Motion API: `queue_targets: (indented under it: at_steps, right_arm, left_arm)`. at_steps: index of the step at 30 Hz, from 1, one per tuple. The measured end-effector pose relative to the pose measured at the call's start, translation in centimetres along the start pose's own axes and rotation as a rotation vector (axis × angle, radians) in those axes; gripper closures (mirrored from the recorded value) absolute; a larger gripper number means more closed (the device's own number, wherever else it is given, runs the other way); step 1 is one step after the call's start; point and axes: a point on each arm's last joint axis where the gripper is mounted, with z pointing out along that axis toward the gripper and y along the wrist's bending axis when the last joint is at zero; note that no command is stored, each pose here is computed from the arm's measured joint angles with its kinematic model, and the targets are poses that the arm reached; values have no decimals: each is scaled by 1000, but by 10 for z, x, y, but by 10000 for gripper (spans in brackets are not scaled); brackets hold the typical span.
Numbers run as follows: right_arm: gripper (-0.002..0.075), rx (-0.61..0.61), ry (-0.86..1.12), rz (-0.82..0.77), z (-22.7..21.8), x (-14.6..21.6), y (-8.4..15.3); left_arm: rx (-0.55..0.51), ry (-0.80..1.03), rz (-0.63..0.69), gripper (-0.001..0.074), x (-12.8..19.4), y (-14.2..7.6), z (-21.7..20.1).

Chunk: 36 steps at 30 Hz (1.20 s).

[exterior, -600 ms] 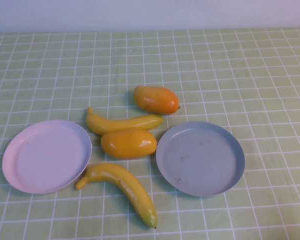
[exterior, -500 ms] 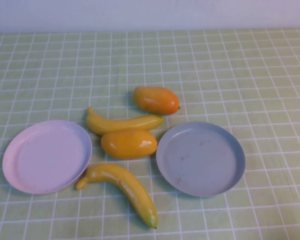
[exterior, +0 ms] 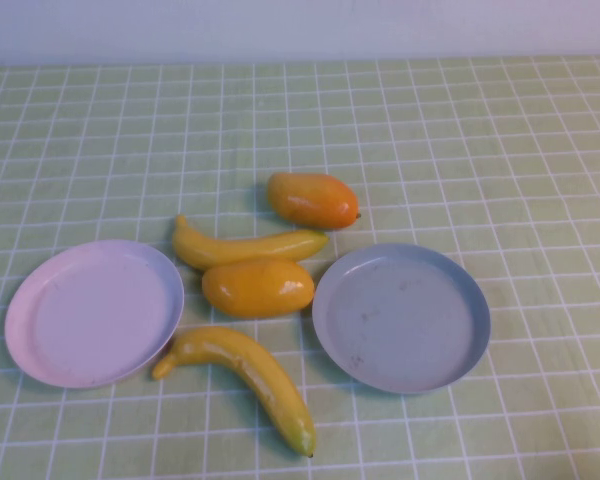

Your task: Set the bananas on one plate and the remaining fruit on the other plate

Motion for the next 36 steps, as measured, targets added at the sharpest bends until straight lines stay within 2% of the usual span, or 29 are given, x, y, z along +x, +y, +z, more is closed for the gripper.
queue_targets:
  at_steps: [5,10,13,23,25,27,32,36]
  right_arm:
    - [741,0,0,0,0,0,0]
    - [741,0,0,0,0,0,0]
    - [741,0,0,0,0,0,0]
    - [741,0,0,0,0,0,0]
    - [741,0,0,0,0,0,0]
    - [741,0,0,0,0,0,0]
    - [741,0,0,0,0,0,0]
    - [741,0,0,0,0,0,0]
  left_arm:
    - [15,-11,-104,736,-1,-1,0]
    - [67,-74,-434,737,-8,-4,0]
    - [92,-110,-572,737,-12,-5,-1]
    - [112,-174,-627,737,-19,-5,-2]
    - [113,-136,-588,737,-29,-8,-8]
    - [108,-92,-494,736,-49,-11,-16]
    - [97,134,-146,737,-109,-21,-28]
    - [187,310,137,737,-141,-31,-20]
